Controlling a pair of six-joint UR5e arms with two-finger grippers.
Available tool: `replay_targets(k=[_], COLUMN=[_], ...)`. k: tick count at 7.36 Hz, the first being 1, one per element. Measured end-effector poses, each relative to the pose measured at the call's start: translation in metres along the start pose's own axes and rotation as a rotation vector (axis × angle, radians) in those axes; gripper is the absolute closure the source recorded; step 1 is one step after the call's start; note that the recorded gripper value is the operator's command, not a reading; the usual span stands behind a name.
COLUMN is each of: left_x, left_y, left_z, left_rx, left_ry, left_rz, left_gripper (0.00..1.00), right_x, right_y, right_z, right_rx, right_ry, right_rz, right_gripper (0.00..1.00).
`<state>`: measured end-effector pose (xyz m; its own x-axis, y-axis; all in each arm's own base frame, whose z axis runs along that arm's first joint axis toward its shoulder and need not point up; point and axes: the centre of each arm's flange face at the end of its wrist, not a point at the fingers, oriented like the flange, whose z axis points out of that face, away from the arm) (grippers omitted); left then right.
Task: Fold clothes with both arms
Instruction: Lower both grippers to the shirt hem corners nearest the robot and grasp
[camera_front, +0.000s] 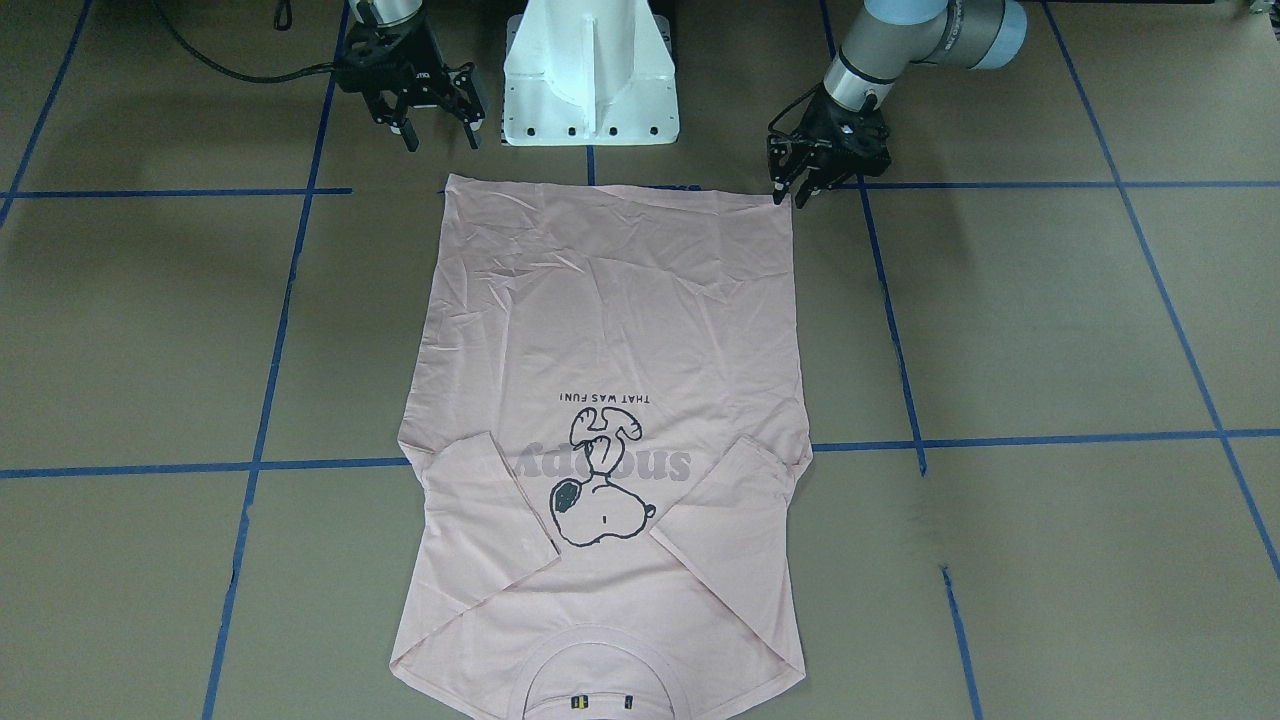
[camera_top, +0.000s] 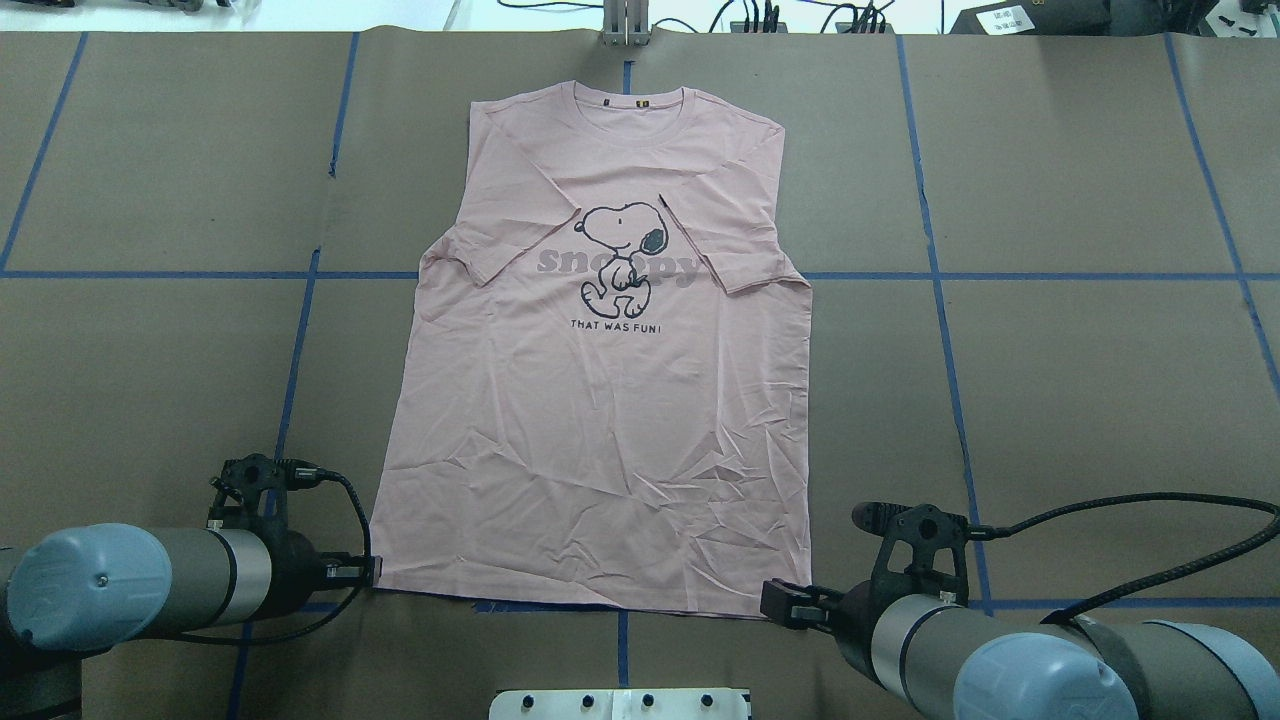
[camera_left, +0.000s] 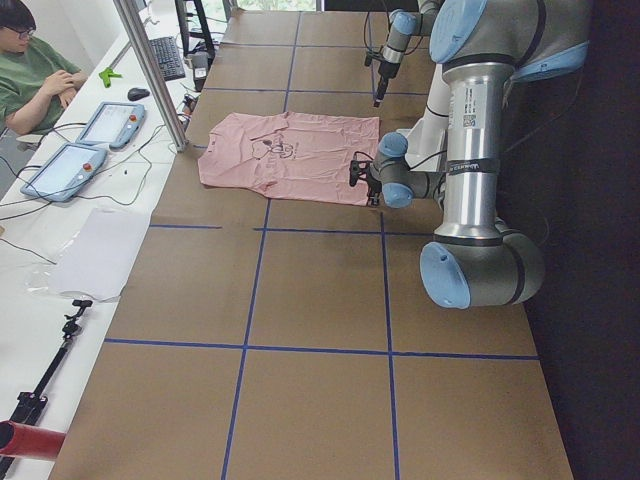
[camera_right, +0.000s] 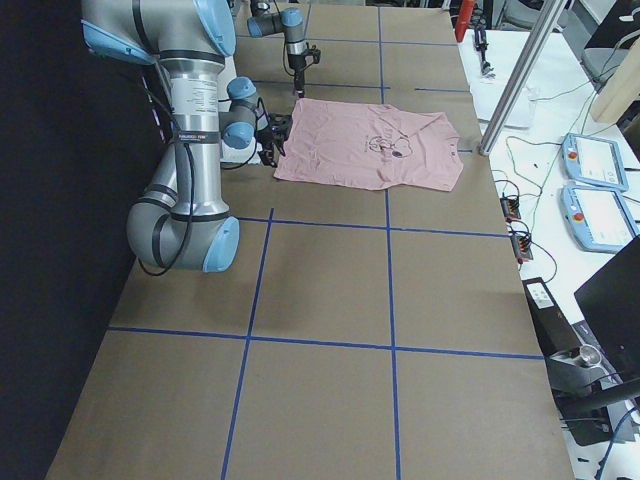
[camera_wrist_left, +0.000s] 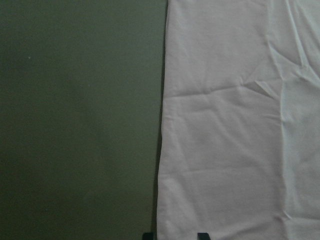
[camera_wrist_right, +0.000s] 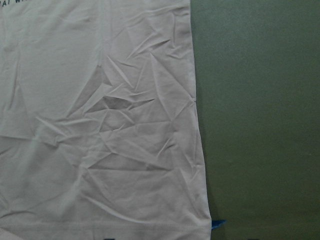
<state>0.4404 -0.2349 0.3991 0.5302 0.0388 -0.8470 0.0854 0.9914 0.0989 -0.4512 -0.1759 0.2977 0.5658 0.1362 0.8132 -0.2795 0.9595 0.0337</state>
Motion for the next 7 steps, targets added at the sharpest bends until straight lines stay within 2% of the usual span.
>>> replay_targets(k=[4,5,7], left_x=[-0.0003,-0.0007,-0.0003], left_y=[0.0090,0.0095,0.0100], left_z=[0.0071,0.0087,0.0102], left_rx=[-0.017,-0.018,-0.019], left_ry=[-0.010,-0.012,-0.013], left_rz=[0.007,0.008,0.009], left_gripper=[0.63,0.68,1.00], right_x=[0.0007,0.0007,0.0005], right_y=[-0.0004,-0.0003,-0.0004], right_z=[0.0004,0.0004,0.0005], right_rx=[0.001,0.001,0.001], right_ry=[0.002,0.002,0.001], right_rz=[0.000,0.000,0.000], right_gripper=[0.09,0.09,0.09])
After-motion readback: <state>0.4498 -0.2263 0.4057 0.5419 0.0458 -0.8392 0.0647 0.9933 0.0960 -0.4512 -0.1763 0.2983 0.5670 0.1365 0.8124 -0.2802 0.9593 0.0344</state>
